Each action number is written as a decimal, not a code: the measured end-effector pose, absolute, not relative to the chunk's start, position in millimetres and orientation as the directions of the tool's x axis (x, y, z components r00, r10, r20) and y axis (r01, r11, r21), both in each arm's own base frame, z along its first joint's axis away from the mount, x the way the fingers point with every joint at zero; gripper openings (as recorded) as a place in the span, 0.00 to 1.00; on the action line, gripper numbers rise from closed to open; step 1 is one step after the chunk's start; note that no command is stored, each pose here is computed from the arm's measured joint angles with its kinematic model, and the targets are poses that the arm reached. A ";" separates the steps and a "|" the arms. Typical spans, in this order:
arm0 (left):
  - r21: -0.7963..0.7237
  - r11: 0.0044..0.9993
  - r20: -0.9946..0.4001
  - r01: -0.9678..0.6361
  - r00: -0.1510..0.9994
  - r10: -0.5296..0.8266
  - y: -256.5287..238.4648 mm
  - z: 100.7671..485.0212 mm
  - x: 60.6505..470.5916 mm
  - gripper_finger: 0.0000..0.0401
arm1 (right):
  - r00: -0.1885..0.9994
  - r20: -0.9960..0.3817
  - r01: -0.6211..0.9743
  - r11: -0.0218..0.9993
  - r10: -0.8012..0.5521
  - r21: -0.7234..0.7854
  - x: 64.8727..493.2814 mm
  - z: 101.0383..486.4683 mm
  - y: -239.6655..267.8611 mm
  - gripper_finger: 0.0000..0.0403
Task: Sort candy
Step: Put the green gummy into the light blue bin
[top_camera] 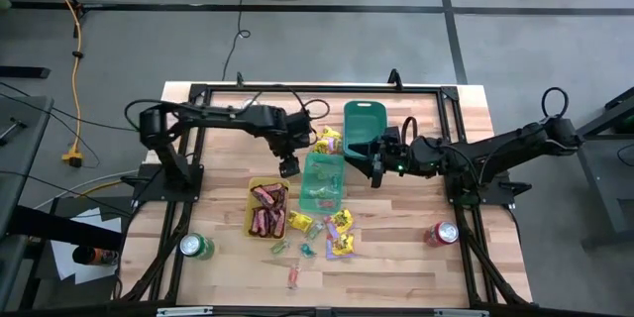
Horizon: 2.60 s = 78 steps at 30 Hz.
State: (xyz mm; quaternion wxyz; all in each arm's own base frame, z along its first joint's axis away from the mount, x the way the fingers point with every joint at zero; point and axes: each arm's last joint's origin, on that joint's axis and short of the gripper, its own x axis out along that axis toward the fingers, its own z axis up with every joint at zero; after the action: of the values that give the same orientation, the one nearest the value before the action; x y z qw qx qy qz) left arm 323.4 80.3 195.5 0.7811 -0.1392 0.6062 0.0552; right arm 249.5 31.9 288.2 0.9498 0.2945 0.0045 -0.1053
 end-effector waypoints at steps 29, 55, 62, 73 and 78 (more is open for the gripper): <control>-0.098 0.968 -0.987 -0.231 0.147 -0.065 65.7 148.3 341.8 0.48 | 0.982 -0.088 0.189 0.806 -0.169 0.560 248.2 286.3 39.5 0.61; -0.096 0.939 -0.564 -0.331 0.795 0.223 76.0 348.0 251.4 0.00 | 0.982 -0.092 0.189 0.784 -0.168 0.591 248.2 285.8 39.6 0.61; -0.260 0.951 -0.177 -0.167 0.977 0.123 31.7 349.2 229.8 0.00 | 0.982 -0.092 0.189 0.782 -0.168 0.594 248.3 285.9 39.5 0.61; -0.458 0.879 -0.081 -0.136 0.991 0.110 -23.0 248.7 245.5 0.00 | 0.982 -0.085 0.188 0.782 -0.171 0.594 248.4 286.5 38.8 0.61; -0.444 0.885 -0.131 -0.143 0.987 0.094 -32.3 235.3 262.7 0.00 | 0.979 -0.084 0.198 0.792 -0.184 0.578 248.4 286.6 38.4 0.61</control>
State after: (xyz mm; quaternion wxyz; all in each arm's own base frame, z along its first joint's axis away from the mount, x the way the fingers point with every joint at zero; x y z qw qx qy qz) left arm 262.7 -32.3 235.3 0.9693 -0.2321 0.0532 0.0612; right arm 248.4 38.4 286.6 0.9464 0.3065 0.0117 -0.1010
